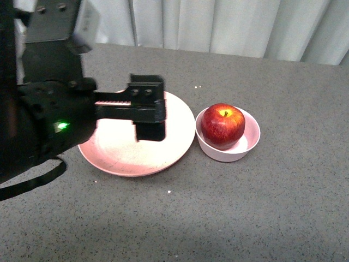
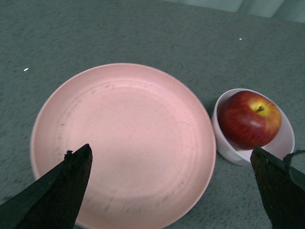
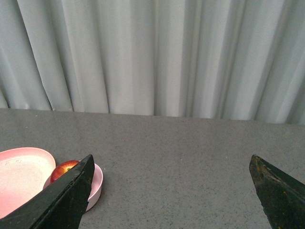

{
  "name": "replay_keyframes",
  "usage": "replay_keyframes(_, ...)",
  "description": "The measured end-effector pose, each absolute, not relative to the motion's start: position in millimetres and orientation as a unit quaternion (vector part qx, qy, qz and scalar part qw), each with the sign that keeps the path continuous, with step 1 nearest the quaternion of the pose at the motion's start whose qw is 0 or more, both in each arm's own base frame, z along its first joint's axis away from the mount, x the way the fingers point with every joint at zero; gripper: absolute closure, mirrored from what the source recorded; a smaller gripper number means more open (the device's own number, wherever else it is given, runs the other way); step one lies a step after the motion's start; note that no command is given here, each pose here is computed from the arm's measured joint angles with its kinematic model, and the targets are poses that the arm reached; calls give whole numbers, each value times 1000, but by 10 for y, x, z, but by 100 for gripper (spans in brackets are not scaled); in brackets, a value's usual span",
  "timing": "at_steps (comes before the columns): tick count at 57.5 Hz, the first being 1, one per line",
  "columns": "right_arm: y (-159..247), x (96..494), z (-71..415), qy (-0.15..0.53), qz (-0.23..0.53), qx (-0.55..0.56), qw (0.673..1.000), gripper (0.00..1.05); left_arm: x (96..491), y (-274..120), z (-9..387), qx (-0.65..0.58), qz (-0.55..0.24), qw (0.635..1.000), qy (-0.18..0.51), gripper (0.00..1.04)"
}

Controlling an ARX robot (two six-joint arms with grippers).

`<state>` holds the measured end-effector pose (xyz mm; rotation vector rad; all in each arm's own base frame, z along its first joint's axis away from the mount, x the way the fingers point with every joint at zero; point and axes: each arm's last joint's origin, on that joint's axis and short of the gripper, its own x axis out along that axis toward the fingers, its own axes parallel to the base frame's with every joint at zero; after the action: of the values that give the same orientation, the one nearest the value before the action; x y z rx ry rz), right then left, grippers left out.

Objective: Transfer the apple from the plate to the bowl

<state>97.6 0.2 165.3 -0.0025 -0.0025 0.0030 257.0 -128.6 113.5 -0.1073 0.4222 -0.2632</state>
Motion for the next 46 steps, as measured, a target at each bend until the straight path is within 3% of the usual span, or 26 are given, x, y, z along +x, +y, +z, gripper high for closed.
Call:
replay_keyframes(12,2,976,1653,-1,1,-1,1000,9,2295,-841,1092,-43,-51,977,204,10)
replay_keyframes(19,2,976,1653,-1,2,-1,1000,9,2164,-668,1050,-11,-13,990,140,32)
replay_keyframes(29,2,976,1652,-1,2,-1,1000,9,1883,-384,1332,-10,-5,1000,17,69)
replay_keyframes(39,2,976,1652,-1,2,-1,1000,9,1696,-241,1415,-7,-3,1000,13,101)
replay_keyframes(46,2,976,1653,-1,2,-1,1000,9,1641,-193,1498,-7,-3,1000,3,101)
